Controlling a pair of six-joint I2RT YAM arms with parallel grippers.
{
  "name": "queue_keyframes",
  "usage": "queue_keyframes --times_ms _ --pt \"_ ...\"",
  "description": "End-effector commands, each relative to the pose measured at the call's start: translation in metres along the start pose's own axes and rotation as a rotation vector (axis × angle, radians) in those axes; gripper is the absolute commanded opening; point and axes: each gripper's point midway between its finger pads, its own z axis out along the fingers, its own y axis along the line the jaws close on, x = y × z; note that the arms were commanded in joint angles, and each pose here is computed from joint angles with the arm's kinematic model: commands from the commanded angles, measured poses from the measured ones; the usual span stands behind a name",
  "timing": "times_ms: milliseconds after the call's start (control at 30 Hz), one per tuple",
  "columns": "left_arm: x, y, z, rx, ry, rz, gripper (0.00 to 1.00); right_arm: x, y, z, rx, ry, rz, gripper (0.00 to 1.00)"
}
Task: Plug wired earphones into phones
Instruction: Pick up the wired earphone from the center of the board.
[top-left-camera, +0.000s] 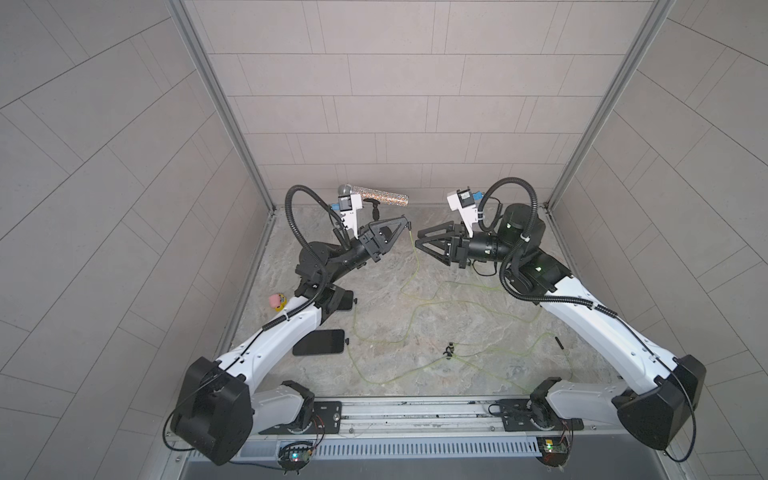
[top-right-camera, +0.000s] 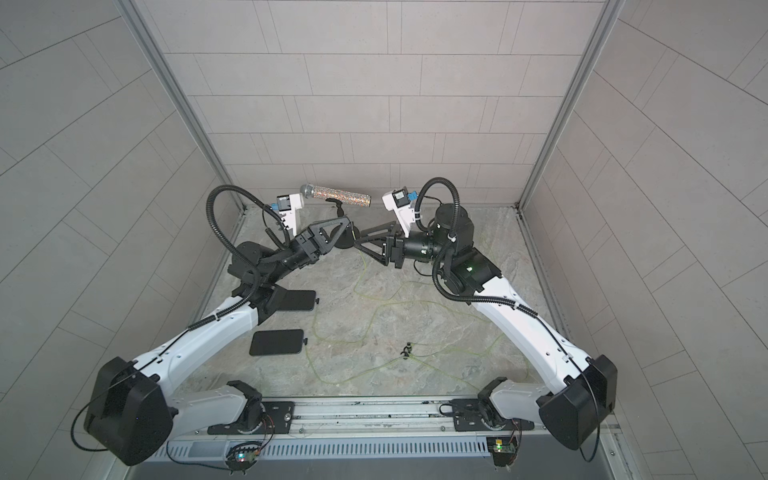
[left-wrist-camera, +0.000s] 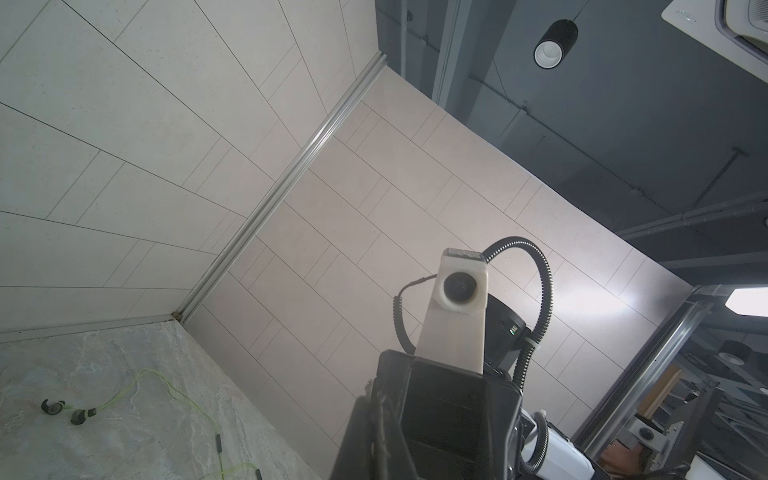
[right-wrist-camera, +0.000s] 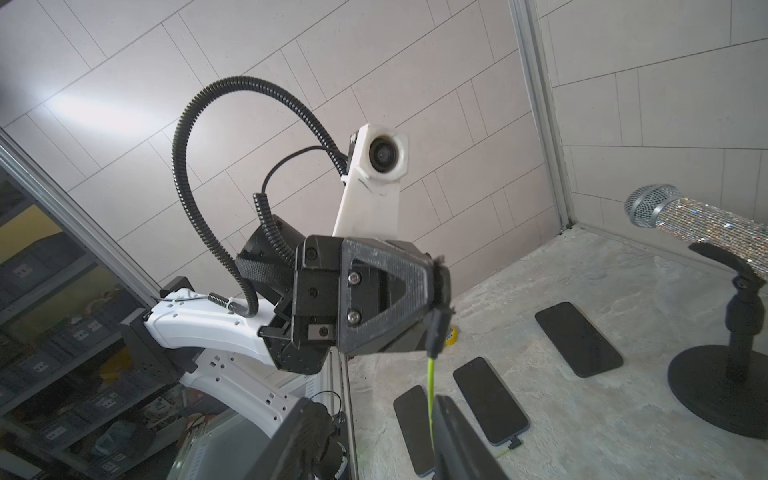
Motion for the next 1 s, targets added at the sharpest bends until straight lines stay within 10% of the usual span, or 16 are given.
queue_keyframes --times_ms 0,967 --pt "-0.011 -0.032 -0.003 0.089 -0.011 0.085 0.0 -0.012 0.011 0.009 -0.054 -0.026 0.023 0.47" --pt "-0.005 -0.034 -0.009 0.077 0.006 0.096 0.0 -0.028 0.0 0.014 0.019 -0.082 0.033 0.2"
